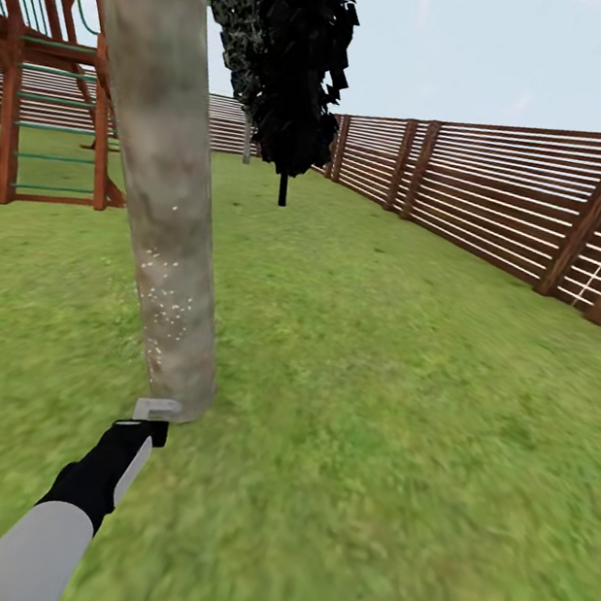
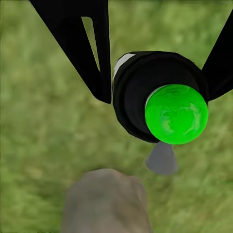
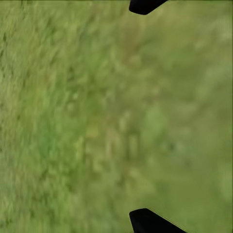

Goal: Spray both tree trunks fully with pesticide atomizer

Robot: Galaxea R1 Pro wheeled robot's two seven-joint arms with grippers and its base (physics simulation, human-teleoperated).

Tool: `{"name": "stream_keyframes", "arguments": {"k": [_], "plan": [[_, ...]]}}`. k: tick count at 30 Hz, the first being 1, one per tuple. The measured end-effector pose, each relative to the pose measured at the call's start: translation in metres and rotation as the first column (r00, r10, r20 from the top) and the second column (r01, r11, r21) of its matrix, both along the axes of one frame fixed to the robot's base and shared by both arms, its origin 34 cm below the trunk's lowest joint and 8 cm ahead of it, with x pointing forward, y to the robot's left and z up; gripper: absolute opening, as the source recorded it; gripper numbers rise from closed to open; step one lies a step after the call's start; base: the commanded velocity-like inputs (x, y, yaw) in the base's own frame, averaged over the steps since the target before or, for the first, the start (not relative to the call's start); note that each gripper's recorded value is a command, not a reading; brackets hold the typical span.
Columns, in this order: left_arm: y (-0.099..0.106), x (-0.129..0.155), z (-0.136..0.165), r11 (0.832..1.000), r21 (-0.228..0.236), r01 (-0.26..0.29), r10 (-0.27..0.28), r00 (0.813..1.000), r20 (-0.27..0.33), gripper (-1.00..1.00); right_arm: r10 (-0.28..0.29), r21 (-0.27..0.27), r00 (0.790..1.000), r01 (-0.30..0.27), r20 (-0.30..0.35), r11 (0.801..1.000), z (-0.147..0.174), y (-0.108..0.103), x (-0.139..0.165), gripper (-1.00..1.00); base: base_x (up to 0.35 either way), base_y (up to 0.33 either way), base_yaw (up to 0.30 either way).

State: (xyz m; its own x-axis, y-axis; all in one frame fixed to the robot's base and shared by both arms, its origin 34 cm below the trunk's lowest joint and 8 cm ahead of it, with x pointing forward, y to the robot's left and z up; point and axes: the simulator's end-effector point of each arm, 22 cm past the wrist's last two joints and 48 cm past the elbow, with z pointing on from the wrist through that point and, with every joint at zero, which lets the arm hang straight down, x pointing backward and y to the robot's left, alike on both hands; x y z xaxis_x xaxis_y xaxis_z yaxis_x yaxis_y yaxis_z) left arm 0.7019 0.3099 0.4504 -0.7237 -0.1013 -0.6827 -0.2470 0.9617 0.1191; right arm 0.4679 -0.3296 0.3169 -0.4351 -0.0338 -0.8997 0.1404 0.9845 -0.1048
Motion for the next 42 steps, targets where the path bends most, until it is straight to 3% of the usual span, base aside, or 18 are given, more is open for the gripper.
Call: {"name": "stream_keyframes", "arguments": {"k": [8,12,19,21,25,34,42], "plan": [[-0.005,0.000,-0.001,1.000,-0.012,0.006,-0.006,1.000,-0.002,-1.00,0.000,0.000,1.000,0.000,0.000,1.000,0.000,0.000,0.000,1.00,0.177,-0.221,0.136],[-0.017,-0.014,-0.015,0.999,-0.044,0.023,-0.026,0.996,-0.088,-1.00,0.000,0.000,1.000,0.000,0.001,1.000,0.000,0.000,0.000,1.00,0.011,-0.185,0.001],[-0.011,-0.017,-0.018,0.998,-0.051,0.030,-0.036,0.993,-0.109,-1.00,0.000,0.000,1.000,0.000,0.001,1.000,0.000,0.000,0.000,1.00,0.000,-0.009,0.011],[-0.007,-0.018,-0.019,0.997,-0.068,0.043,-0.050,0.992,-0.114,-1.00,0.000,0.000,1.000,0.000,0.001,1.000,0.000,0.000,0.000,1.00,0.000,0.000,0.145],[-0.004,-0.020,-0.028,0.981,-0.151,0.124,-0.142,0.983,-0.114,-1.00,-0.001,0.000,1.000,0.001,-0.001,1.000,0.000,0.000,0.000,1.00,0.000,0.000,0.255],[-0.013,-0.019,-0.028,0.977,-0.165,0.137,-0.156,0.982,-0.106,-1.00,0.000,-0.001,1.000,0.000,0.000,1.000,0.000,0.000,0.000,1.00,0.000,-0.107,0.104],[-0.011,-0.020,-0.029,0.979,-0.151,0.141,-0.159,0.981,-0.114,-1.00,0.000,-0.001,1.000,0.000,0.000,1.000,0.000,0.000,0.000,1.00,0.106,-0.209,0.000]]}}
